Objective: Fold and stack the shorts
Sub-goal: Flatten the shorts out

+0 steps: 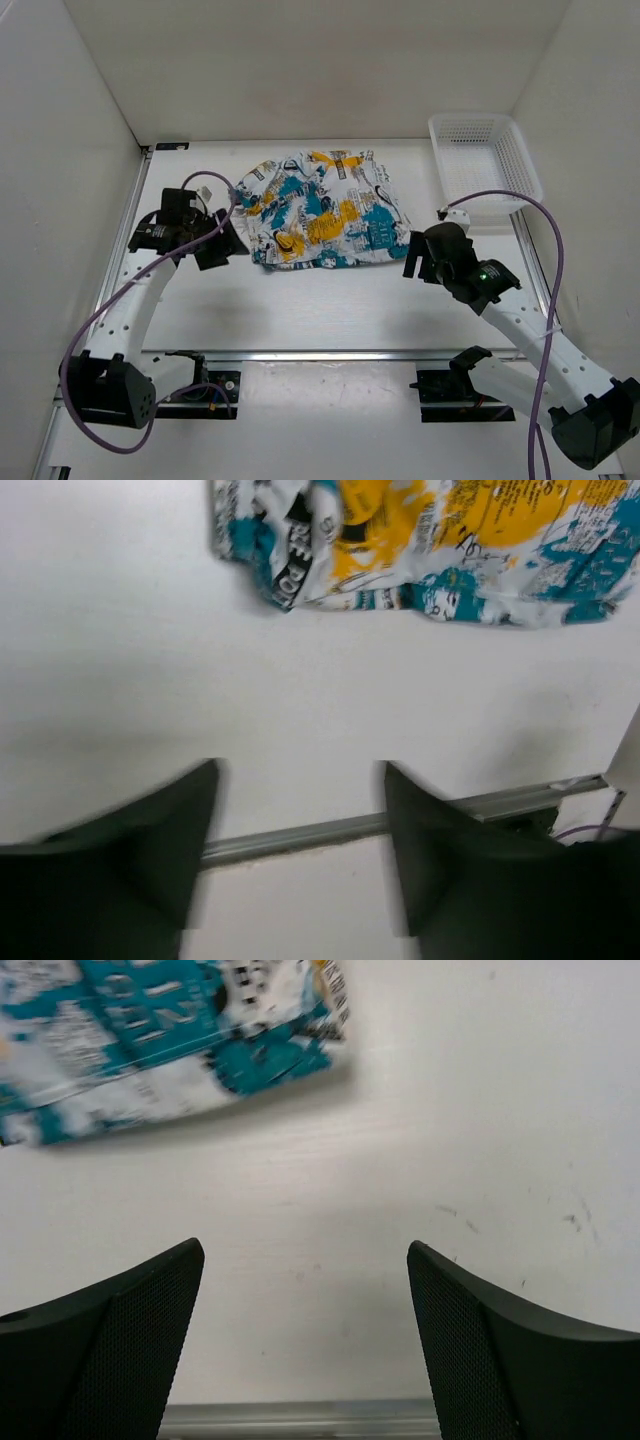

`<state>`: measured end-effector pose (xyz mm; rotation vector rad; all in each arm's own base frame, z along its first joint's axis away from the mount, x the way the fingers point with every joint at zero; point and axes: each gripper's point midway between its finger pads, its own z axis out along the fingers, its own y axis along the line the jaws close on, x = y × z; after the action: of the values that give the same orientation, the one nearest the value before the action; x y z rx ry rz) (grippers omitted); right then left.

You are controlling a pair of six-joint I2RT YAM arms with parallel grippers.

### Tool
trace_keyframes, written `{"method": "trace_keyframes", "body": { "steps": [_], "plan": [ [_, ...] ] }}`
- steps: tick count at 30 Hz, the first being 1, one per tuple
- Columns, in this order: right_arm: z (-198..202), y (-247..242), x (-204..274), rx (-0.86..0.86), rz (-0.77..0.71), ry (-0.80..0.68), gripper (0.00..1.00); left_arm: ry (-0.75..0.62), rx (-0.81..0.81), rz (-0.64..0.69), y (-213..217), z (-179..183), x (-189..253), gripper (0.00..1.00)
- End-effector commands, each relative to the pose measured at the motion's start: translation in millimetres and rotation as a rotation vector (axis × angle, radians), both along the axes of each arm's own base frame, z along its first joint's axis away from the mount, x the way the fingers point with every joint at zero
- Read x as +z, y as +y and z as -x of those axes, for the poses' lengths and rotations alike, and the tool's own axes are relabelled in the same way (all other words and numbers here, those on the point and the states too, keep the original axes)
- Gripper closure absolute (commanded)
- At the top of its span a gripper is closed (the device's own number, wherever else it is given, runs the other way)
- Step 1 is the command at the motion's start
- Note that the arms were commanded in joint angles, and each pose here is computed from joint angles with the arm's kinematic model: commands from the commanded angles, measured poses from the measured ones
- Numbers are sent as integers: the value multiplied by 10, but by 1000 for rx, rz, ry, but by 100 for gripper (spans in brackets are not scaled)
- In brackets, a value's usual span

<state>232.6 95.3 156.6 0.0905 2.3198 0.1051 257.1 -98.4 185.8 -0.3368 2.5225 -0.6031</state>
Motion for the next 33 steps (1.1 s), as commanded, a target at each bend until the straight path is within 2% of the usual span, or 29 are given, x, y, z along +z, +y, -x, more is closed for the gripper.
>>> {"method": "trace_keyframes", "body": {
  "steps": [1,2,3,7,8,9,11,12,13,14,19,21,22,26,27,29,30,31,32,33],
  "plan": [
    [-49,113,167,-82,-141,-43,13,-29,68,-9,73,-118,-4,39],
    [-27,145,86,-79,-142,-3,15,-10,93,-13,92,-138,-43,58],
    [-57,189,158,-70,-157,-8,17,-1,120,-32,139,-140,-89,90],
    [-40,332,58,-32,-183,61,43,81,222,-43,209,-141,-399,90],
    [-44,338,22,-33,-188,80,57,97,223,-34,190,-147,-470,90],
    [-24,380,21,-24,-210,93,62,139,231,-22,162,-164,-624,83],
    [-3,358,-157,-42,-228,153,63,184,202,30,45,-186,-732,57],
    [0,445,-160,-25,-288,169,63,239,192,43,-52,-172,-878,27],
    [26,454,-261,-21,-306,202,61,241,187,47,-101,-213,-922,10],
    [-3,420,-312,-48,-340,222,53,258,183,46,-142,-222,-982,0],
    [-81,452,-390,-39,-479,273,37,348,192,44,-231,-448,-1284,0],
    [-145,382,-439,-70,-514,289,30,359,182,39,-280,-526,-1346,7],
    [-222,388,-414,-64,-545,276,21,371,170,34,-332,-586,-1392,7],
    [-482,203,-680,-183,-616,341,19,388,158,20,-435,-710,-1476,8],
    [-571,184,-679,-189,-620,330,19,389,147,18,-478,-729,-1489,11],
    [-756,119,-758,-220,-621,341,21,385,118,6,-532,-818,-1529,33],
    [-824,87,-792,-226,-616,343,21,390,119,5,-538,-841,-1552,45],
    [-863,20,-943,-263,-613,386,23,394,119,3,-542,-860,-1575,76],
    [-932,59,-951,-245,-631,385,23,396,105,9,-564,-877,-1582,86],
    [-1011,51,-938,-245,-642,386,24,408,106,6,-561,-866,-1625,90]
  ]
}}
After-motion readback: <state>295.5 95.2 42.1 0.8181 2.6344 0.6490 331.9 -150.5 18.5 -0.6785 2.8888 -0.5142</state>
